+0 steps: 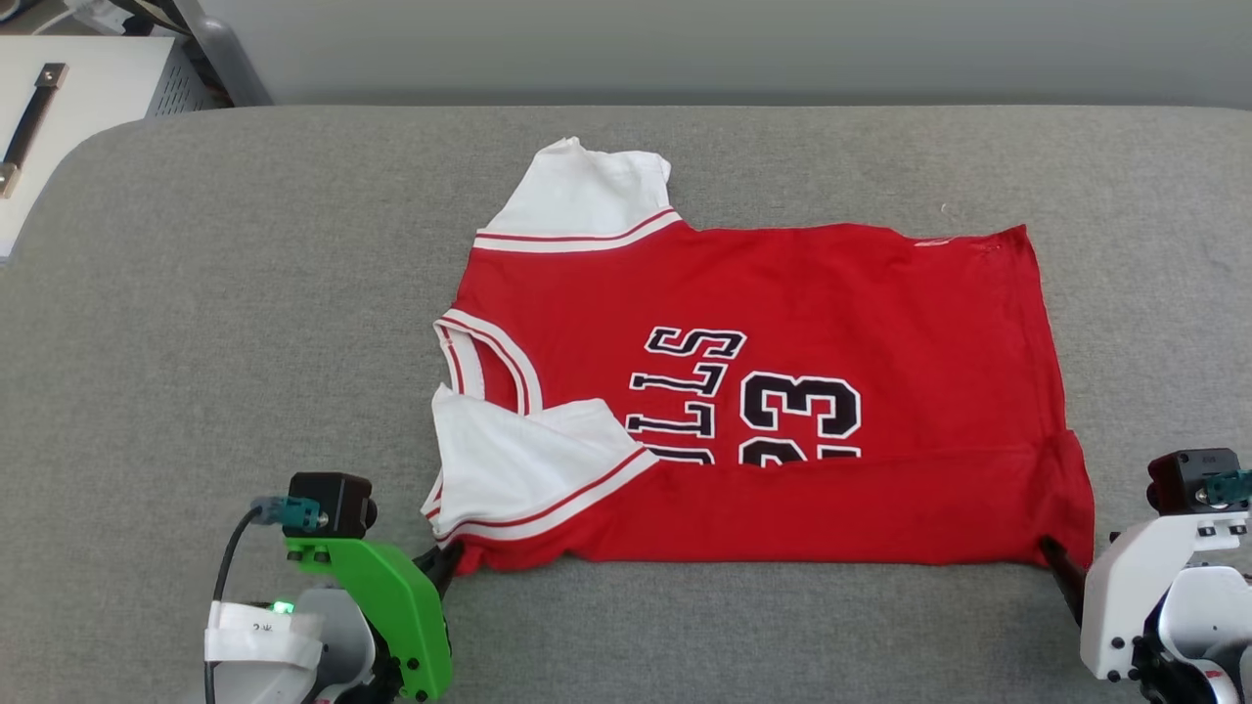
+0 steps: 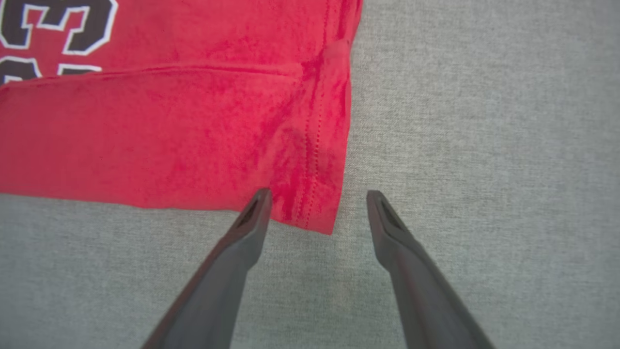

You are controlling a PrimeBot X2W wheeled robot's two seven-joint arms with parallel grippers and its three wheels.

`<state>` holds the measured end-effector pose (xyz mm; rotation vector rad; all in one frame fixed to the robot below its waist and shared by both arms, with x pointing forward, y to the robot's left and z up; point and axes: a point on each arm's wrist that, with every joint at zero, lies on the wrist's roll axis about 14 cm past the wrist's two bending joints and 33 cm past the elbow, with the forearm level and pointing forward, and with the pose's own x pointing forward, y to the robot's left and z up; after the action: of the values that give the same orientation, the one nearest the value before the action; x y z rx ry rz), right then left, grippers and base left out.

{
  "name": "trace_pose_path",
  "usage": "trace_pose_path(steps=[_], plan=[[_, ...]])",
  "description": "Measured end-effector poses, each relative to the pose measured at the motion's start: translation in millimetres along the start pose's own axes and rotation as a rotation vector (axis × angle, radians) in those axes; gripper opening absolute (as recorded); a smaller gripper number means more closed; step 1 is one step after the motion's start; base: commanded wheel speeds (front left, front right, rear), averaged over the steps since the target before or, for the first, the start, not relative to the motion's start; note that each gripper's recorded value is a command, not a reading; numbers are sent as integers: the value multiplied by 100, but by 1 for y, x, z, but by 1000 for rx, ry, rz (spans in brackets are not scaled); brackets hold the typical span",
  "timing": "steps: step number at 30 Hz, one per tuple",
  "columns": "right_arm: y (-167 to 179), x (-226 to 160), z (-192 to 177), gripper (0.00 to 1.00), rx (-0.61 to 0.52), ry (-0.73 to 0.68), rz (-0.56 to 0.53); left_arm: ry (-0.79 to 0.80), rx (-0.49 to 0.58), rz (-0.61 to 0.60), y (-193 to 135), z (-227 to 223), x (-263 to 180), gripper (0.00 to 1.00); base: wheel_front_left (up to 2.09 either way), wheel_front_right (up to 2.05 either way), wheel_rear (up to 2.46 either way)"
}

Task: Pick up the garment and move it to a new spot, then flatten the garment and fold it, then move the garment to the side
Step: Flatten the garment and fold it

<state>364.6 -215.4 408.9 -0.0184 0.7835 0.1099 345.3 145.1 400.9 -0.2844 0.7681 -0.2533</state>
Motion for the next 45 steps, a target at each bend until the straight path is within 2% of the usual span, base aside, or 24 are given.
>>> trace_pose_path(steps=[12,13,14,15,29,45], plan=[[2,29,-18,100,1,108,-17,9,7,16,7,3,-1,0,0,0,0],[3,31,-23,75,6,128,-16,12,8,19,9,2,0,0,0,0,0],[3,31,-26,28,7,140,-16,14,8,21,9,2,0,0,0,0,0],[3,32,-26,0,7,142,-15,15,8,22,10,1,0,0,0,0,0],[-16,5,-15,0,15,90,-40,65,55,38,16,-15,-14,0,0,0,0],[-20,-50,-52,0,81,172,-14,154,54,5,5,-59,-43,0,0,0,0]])
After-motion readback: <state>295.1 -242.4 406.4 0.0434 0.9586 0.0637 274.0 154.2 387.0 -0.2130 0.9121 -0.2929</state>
